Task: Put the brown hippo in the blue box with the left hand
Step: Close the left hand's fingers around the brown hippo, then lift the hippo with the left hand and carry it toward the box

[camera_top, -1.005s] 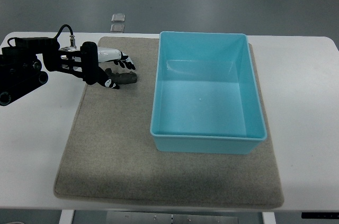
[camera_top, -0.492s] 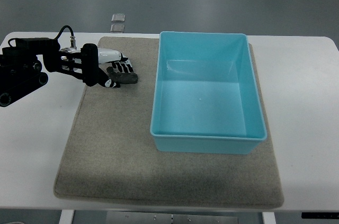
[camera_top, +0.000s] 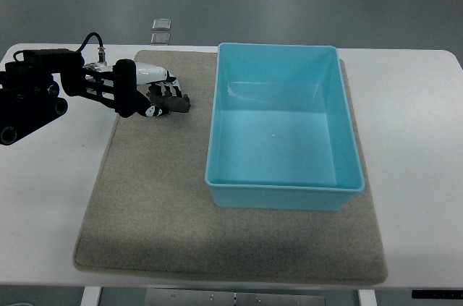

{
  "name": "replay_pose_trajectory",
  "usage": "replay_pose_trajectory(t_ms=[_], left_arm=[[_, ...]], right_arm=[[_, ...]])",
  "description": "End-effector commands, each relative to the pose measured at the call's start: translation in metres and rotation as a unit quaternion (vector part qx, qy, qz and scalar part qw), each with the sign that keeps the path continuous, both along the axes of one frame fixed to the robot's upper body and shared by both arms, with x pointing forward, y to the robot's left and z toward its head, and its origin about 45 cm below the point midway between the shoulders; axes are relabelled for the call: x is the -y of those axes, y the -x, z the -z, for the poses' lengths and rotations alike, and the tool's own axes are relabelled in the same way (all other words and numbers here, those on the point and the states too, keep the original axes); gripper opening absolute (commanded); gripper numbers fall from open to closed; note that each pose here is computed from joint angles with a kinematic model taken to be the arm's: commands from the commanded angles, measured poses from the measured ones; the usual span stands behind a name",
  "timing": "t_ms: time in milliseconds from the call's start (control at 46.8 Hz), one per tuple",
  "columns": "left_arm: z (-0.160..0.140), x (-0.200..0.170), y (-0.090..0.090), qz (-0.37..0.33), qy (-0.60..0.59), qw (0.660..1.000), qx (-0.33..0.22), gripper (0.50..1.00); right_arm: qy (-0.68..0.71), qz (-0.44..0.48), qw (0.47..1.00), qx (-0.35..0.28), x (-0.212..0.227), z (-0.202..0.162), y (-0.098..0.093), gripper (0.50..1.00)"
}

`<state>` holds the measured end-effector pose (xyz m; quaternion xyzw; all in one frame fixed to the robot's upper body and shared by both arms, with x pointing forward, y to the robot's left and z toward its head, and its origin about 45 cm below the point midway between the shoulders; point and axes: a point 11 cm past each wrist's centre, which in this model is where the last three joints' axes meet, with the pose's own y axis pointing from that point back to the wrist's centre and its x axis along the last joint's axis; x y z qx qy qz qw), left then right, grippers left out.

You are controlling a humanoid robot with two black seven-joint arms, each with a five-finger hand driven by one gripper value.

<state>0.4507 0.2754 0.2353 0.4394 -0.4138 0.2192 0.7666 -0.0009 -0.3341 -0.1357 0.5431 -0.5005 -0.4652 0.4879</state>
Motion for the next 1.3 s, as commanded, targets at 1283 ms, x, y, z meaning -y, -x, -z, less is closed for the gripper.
replay_pose_trajectory(t_ms=[1283], left_arm=[[-0.129,-0.011,-0.027,0.000,0.009,0.994,0.108,0.500]], right_arm=[[0.000,0.000,1.000,0.000,0.000,0.000,0.000,0.936]])
